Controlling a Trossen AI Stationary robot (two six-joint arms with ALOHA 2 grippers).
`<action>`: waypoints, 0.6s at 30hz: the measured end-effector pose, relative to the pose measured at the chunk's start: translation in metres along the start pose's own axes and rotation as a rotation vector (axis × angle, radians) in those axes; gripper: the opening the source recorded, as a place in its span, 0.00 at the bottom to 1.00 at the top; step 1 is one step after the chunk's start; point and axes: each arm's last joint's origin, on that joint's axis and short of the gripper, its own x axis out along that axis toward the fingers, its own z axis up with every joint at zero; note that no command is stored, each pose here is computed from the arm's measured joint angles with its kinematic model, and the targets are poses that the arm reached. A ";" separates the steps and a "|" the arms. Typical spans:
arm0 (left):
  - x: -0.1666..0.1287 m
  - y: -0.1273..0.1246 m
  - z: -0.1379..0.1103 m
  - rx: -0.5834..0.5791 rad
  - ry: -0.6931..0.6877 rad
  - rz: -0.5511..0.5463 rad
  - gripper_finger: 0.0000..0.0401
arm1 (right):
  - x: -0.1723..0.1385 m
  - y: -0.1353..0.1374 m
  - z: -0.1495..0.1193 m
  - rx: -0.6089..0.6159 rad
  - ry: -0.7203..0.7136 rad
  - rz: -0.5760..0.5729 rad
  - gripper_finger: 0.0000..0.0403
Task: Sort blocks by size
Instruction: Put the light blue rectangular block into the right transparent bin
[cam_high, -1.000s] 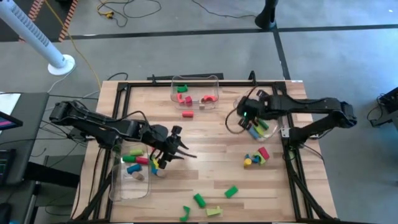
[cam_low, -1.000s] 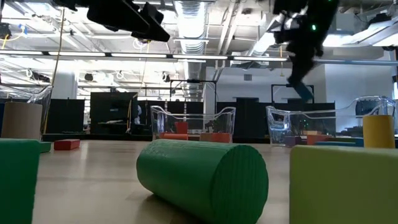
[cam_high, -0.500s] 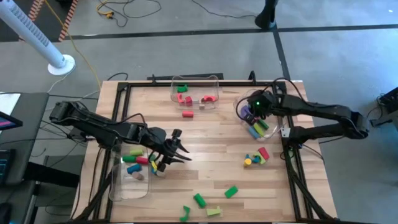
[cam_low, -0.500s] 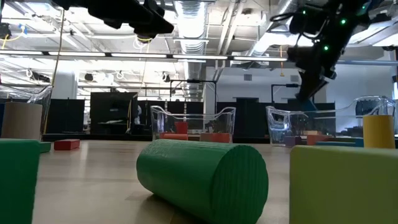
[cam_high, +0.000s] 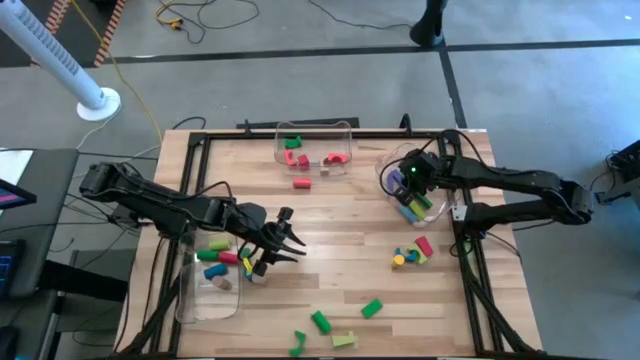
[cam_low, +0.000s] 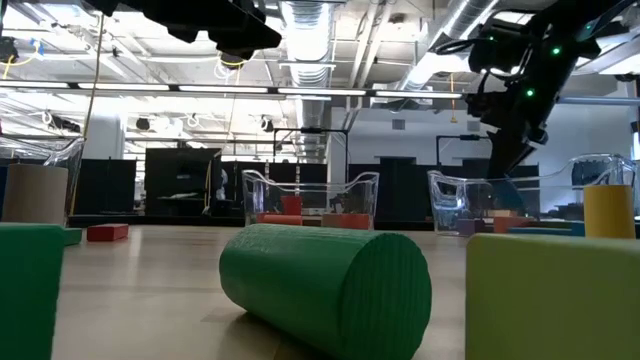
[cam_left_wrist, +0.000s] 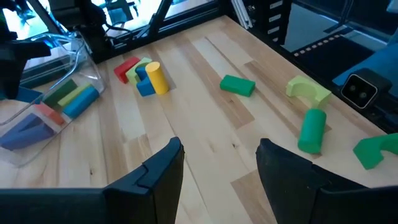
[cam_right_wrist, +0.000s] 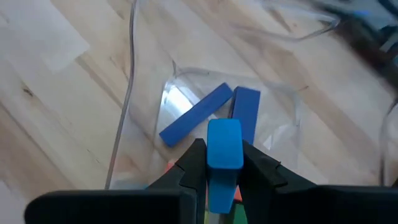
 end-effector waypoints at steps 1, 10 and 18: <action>0.000 0.000 0.000 0.000 -0.002 0.000 0.48 | 0.000 0.000 0.000 0.006 0.006 0.003 0.23; 0.000 0.000 0.002 -0.010 -0.016 0.004 0.48 | 0.000 0.000 -0.004 0.024 0.044 0.018 0.23; 0.000 -0.001 0.002 -0.014 -0.018 -0.001 0.48 | 0.000 -0.001 -0.005 0.062 0.060 0.012 0.23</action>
